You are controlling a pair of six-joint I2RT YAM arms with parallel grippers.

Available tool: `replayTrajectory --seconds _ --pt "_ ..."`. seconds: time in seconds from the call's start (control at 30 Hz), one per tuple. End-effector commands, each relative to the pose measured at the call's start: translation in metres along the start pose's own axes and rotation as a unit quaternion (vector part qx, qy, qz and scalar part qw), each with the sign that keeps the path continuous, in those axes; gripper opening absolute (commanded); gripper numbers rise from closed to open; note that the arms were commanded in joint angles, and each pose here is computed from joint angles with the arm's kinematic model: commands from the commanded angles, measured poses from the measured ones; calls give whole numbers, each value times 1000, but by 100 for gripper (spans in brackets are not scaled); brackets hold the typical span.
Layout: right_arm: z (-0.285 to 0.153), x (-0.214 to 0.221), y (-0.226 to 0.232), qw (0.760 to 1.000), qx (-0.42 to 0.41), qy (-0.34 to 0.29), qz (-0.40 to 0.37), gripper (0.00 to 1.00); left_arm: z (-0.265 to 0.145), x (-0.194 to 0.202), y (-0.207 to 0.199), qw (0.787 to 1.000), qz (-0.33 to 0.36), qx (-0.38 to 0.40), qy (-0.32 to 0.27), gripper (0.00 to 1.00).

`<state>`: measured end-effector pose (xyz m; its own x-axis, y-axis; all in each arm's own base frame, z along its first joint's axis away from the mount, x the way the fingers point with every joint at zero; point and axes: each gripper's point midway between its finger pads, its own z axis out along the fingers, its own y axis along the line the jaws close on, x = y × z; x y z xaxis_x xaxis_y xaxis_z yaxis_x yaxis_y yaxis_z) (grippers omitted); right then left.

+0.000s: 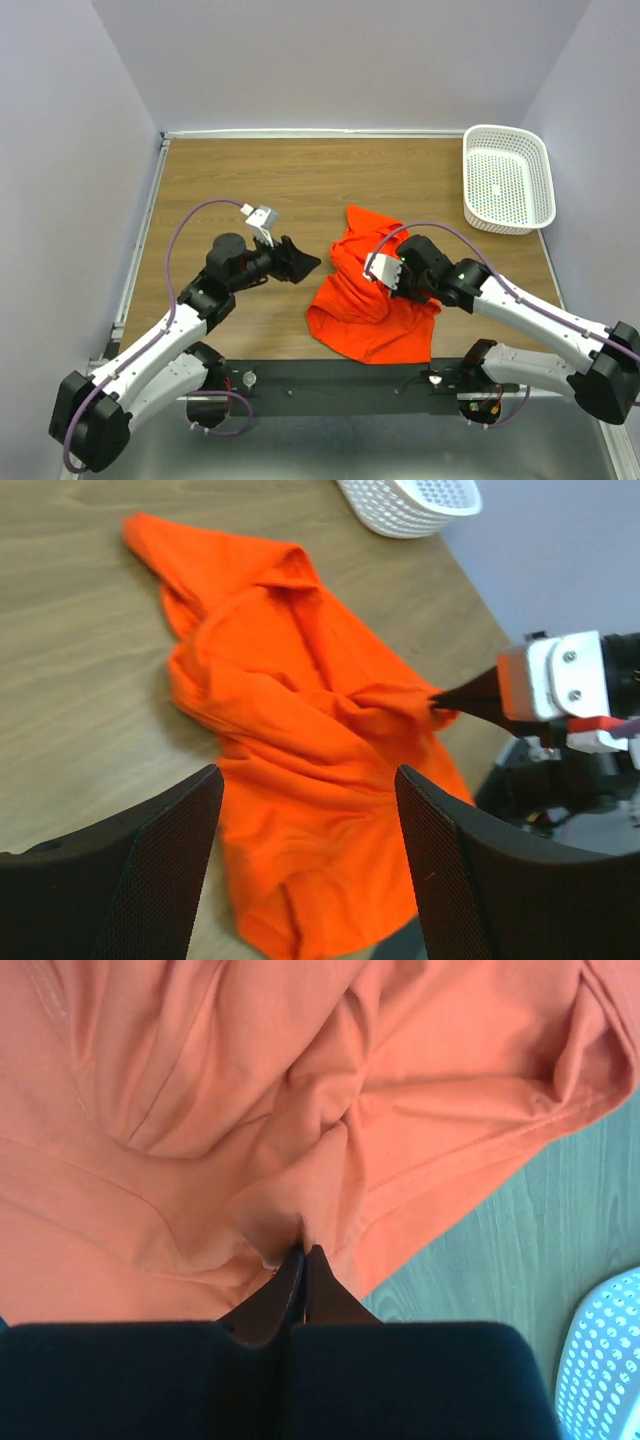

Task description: Fold and stack the t-shirts

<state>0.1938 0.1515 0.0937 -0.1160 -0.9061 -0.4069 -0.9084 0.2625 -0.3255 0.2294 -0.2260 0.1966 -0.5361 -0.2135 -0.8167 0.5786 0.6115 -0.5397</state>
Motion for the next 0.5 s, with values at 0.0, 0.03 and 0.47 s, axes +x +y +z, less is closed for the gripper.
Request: replayTrajectory --seconds 0.0,0.03,0.47 --pt "-14 -10 -17 999 36 -24 24 0 12 7 -24 998 -56 19 -17 77" --pt "-21 -11 -24 998 52 -30 29 0 17 10 -26 998 -59 13 -19 77" --pt "-40 3 -61 983 122 -49 129 1 115 117 -98 990 19 -61 129 73"
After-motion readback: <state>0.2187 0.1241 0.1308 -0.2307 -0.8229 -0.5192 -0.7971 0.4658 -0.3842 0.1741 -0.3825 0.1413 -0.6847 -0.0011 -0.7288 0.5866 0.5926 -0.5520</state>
